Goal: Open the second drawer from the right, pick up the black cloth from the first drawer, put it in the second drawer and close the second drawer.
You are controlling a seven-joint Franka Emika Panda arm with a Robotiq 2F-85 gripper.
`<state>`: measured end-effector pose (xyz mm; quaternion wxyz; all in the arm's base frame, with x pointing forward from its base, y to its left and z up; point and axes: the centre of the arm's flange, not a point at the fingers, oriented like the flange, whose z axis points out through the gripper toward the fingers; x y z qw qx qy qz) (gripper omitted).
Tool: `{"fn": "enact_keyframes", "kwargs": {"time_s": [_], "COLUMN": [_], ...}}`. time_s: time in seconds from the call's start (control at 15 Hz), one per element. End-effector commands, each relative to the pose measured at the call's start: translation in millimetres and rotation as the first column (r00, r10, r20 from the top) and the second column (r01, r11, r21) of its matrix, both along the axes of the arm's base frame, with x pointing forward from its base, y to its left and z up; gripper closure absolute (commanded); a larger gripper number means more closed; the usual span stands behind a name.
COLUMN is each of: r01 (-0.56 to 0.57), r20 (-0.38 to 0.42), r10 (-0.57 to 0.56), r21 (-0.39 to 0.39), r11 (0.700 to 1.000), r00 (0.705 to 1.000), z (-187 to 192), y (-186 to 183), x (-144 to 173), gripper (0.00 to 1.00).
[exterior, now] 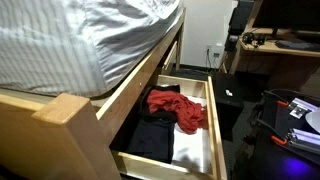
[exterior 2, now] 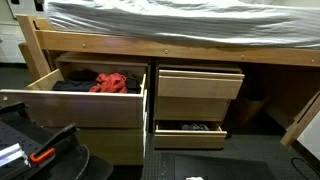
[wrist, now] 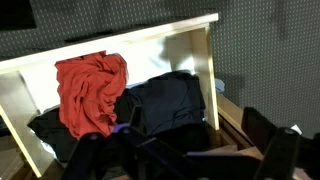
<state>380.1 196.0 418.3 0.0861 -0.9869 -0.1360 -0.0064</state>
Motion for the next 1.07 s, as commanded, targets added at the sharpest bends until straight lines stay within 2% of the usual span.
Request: {"fn": "enact_keyframes", "kwargs": {"time_s": [0.0,0.6,0.67,0.8,0.87,1.0], "r01": [0.000,0.000,0.008,0.157,0.206,0.313], "r20": [0.000,0.000,0.060,0.087,0.076,0.078], "r10": [0.000,0.000,-0.006,-0.159,-0.211,-0.322], "r21": [0.000,0.000,-0.033,0.028,0.064,0.111], "r11": [1.000,1.000,0.999,0.987,0.976,0.943], "r00": [1.000,1.000,0.998,0.983,0.975,0.944], "z": [0.0,0.0,8.8,-0.6,-12.1,-25.2], "y": [0.0,0.0,3.4,-27.9,-60.4,-109.6], "x": [0.0,0.0,-2.2,27.7,40.8,47.5], "gripper": [0.00,0.00,0.00,0.00,0.00,0.00]}}
